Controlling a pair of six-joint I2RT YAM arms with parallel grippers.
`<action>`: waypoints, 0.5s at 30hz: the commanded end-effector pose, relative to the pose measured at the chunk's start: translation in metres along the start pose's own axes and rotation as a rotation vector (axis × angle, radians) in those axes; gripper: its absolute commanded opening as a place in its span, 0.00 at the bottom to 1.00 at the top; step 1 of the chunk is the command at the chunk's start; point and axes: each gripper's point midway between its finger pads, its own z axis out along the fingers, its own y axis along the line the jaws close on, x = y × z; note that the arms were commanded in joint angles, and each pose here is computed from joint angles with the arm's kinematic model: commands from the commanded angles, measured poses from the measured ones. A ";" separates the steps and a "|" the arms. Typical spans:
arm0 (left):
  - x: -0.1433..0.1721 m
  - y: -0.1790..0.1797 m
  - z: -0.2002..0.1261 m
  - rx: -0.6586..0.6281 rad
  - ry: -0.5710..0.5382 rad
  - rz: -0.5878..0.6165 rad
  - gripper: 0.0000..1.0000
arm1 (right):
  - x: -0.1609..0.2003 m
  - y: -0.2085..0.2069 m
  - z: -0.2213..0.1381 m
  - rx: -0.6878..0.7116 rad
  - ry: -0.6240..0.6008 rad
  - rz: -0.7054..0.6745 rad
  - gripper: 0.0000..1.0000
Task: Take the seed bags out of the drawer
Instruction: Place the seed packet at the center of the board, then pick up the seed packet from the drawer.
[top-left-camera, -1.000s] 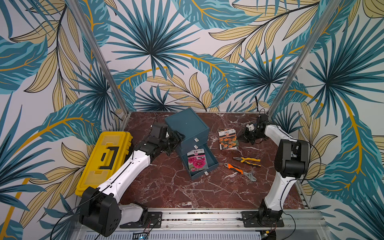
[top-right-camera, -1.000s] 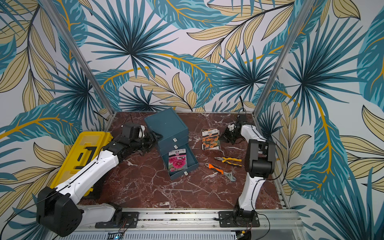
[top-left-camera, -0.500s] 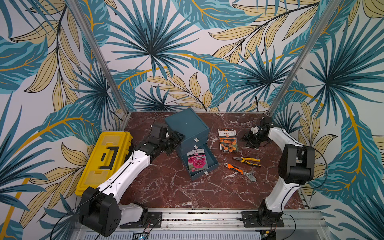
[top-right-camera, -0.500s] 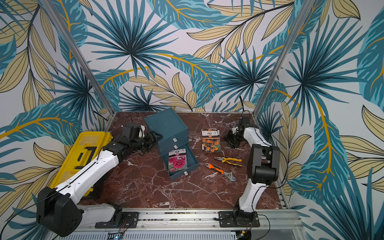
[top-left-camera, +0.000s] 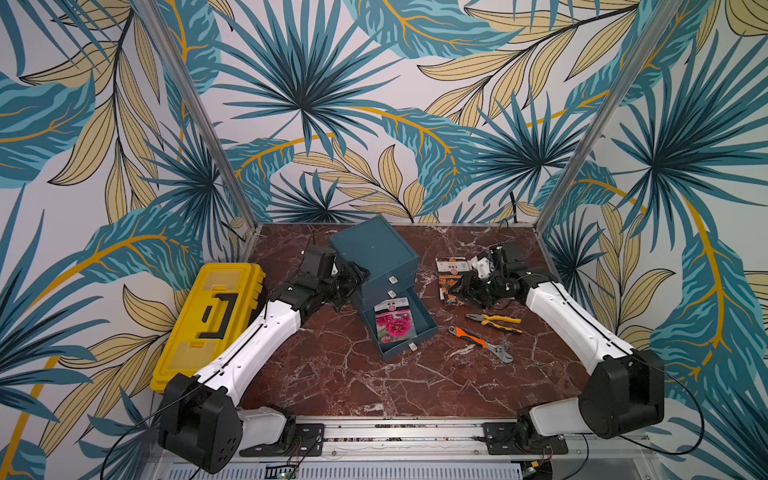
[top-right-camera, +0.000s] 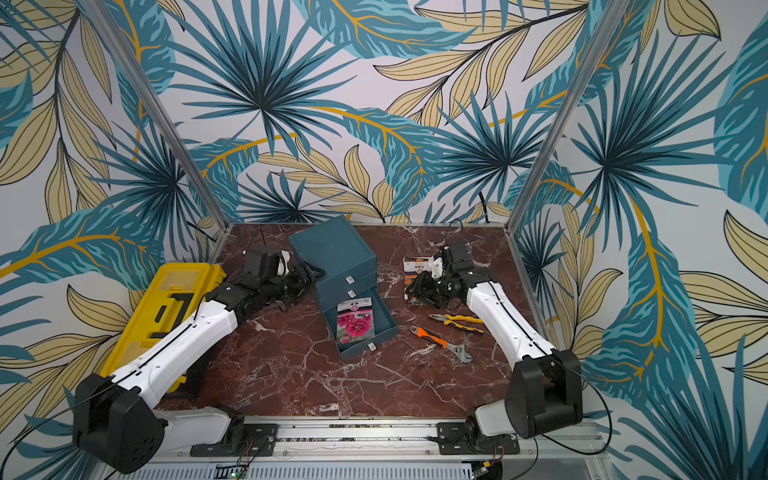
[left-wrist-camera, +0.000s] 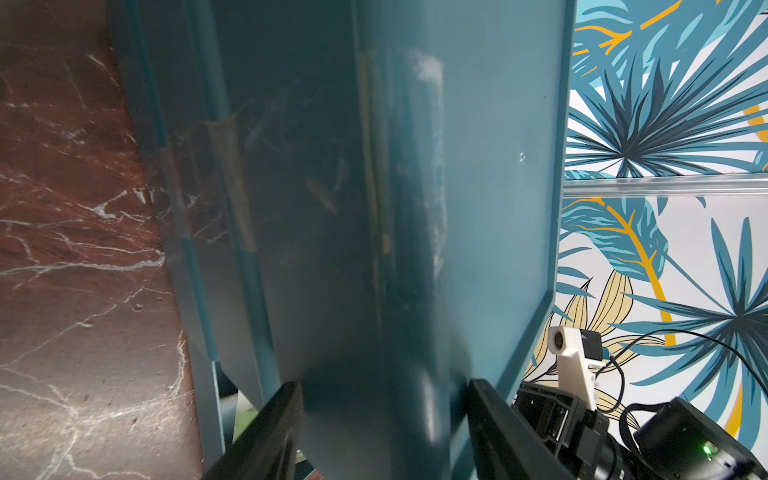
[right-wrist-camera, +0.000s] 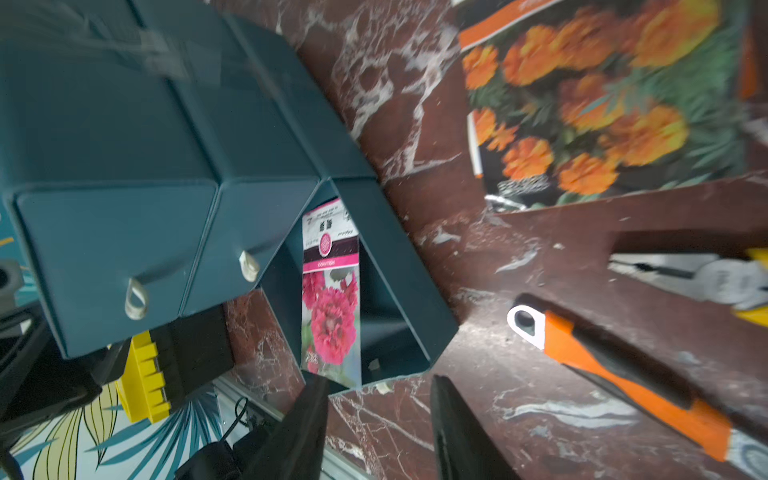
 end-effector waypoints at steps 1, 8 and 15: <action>0.014 0.029 0.009 -0.102 0.051 -0.007 0.66 | 0.010 0.012 0.008 -0.008 -0.024 0.027 0.43; 0.015 0.029 0.007 -0.096 0.048 -0.007 0.66 | 0.040 0.029 0.041 0.020 0.047 -0.029 0.41; 0.017 0.031 0.008 -0.093 0.054 -0.012 0.66 | 0.053 0.029 0.068 0.080 0.093 -0.078 0.41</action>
